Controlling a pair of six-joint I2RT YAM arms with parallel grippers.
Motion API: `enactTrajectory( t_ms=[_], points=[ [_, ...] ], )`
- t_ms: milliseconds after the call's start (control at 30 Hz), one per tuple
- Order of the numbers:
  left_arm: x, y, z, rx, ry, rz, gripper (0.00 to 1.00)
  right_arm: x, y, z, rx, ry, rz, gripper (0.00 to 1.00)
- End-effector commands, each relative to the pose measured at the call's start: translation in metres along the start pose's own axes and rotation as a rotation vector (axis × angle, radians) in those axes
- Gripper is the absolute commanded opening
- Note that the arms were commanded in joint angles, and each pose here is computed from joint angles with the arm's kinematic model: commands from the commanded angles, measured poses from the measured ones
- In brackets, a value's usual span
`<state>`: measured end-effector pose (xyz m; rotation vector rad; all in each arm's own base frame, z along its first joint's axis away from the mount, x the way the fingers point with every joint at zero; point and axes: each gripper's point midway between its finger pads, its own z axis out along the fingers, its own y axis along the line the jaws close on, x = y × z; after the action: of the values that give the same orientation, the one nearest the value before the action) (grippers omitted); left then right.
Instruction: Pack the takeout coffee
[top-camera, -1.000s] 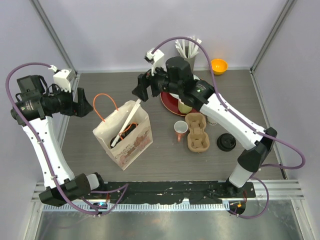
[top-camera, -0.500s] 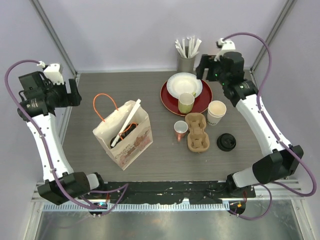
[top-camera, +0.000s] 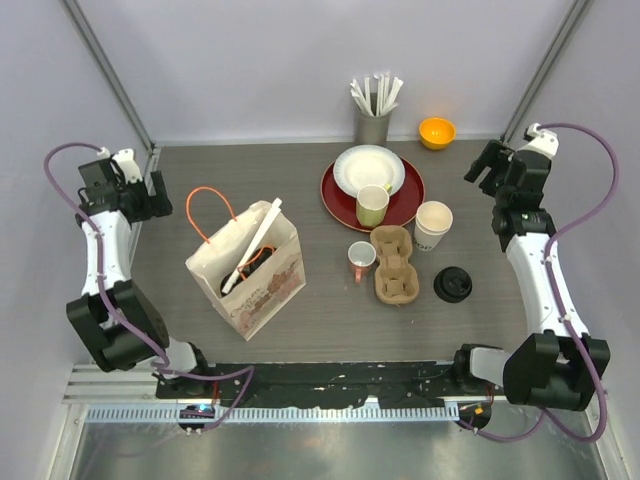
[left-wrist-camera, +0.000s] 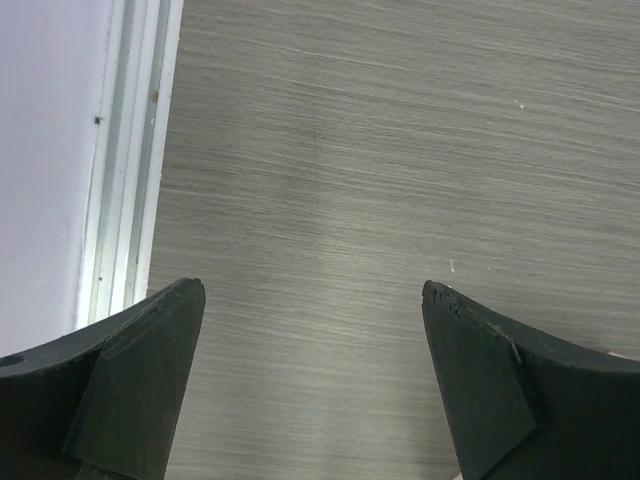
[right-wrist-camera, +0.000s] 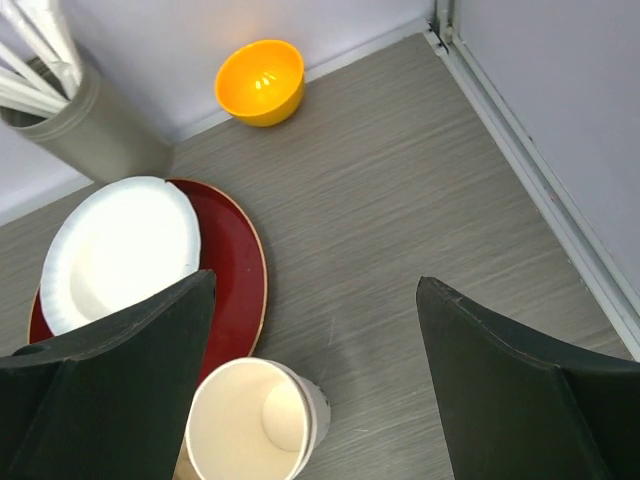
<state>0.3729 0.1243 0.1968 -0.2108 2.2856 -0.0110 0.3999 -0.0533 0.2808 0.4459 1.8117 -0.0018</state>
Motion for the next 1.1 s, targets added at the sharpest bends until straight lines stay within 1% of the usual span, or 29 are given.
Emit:
enactTrajectory(
  t_ms=[0,33,67,100,133,167,200,233,267,300,333,367,400,433,500,533,600,667,700,733,833,867,933,967,1067],
  points=[
    [-0.023,0.011,0.017,-0.039,-0.154,0.010,0.98,-0.015,-0.012,-0.005,0.029,-0.122,0.058,0.87],
    [-0.023,0.012,0.019,-0.046,-0.168,0.009,1.00,-0.005,-0.017,-0.003,0.046,-0.110,0.047,0.87],
    [-0.017,0.016,0.026,-0.064,-0.184,0.010,1.00,-0.005,-0.019,-0.004,0.050,-0.122,0.045,0.87],
    [-0.019,0.018,0.025,-0.075,-0.216,0.016,1.00,0.004,-0.024,-0.007,0.063,-0.119,0.035,0.87],
    [-0.004,0.018,0.031,-0.080,-0.204,0.014,1.00,0.003,-0.025,-0.009,0.060,-0.142,0.021,0.87],
    [-0.001,0.020,0.033,-0.085,-0.222,0.015,1.00,-0.003,-0.024,-0.012,0.049,-0.190,0.021,0.87],
    [-0.017,0.020,0.028,-0.096,-0.312,0.031,1.00,0.013,-0.029,-0.011,0.054,-0.179,0.015,0.87],
    [-0.002,0.018,0.034,-0.088,-0.305,0.022,1.00,0.009,-0.031,-0.018,0.054,-0.217,0.010,0.87],
    [-0.003,0.016,0.034,-0.080,-0.333,0.029,1.00,0.004,-0.031,-0.020,0.049,-0.262,0.011,0.87],
    [-0.012,0.012,0.031,-0.062,-0.392,0.043,1.00,0.019,-0.037,-0.020,0.062,-0.253,0.005,0.87],
    [-0.001,0.010,0.035,-0.053,-0.392,0.031,1.00,0.015,-0.040,-0.023,0.066,-0.292,-0.002,0.87],
    [0.002,0.008,0.036,-0.045,-0.405,0.032,1.00,0.018,-0.042,-0.024,0.070,-0.299,-0.005,0.87],
    [-0.005,0.007,0.035,-0.042,-0.453,0.040,1.00,0.033,-0.047,-0.023,0.081,-0.281,-0.012,0.87],
    [0.006,0.007,0.039,-0.041,-0.444,0.040,1.00,0.030,-0.047,-0.024,0.075,-0.313,-0.012,0.87],
    [0.012,0.004,0.043,-0.039,-0.466,0.014,1.00,0.047,-0.051,-0.024,0.078,-0.301,-0.019,0.87],
    [0.014,0.005,0.045,-0.047,-0.468,0.005,1.00,0.045,-0.050,-0.026,0.065,-0.326,-0.016,0.87],
    [0.024,0.003,0.051,-0.052,-0.458,-0.014,1.00,0.058,-0.054,-0.026,0.067,-0.317,-0.027,0.87],
    [0.025,0.004,0.055,-0.079,-0.473,-0.015,1.00,0.060,-0.054,-0.028,0.059,-0.340,-0.029,0.87],
    [0.027,0.003,0.055,-0.081,-0.459,-0.023,1.00,0.069,-0.057,-0.029,0.061,-0.331,-0.038,0.87],
    [0.022,0.002,0.053,-0.080,-0.485,-0.025,1.00,0.068,-0.056,-0.030,0.052,-0.352,-0.039,0.87],
    [0.025,-0.004,0.050,-0.064,-0.504,-0.021,1.00,0.077,-0.058,-0.035,0.042,-0.371,-0.049,0.86],
    [0.021,-0.008,0.046,-0.063,-0.526,-0.017,1.00,0.078,-0.058,-0.036,0.040,-0.374,-0.047,0.87],
    [0.026,-0.012,0.045,-0.050,-0.531,-0.029,1.00,0.084,-0.060,-0.037,0.038,-0.372,-0.049,0.87],
    [0.023,-0.019,0.043,-0.027,-0.546,-0.016,1.00,0.085,-0.060,-0.037,0.038,-0.370,-0.050,0.86],
    [0.027,-0.024,0.040,-0.026,-0.557,0.009,1.00,0.088,-0.060,-0.038,0.029,-0.368,-0.053,0.86]
  ],
)
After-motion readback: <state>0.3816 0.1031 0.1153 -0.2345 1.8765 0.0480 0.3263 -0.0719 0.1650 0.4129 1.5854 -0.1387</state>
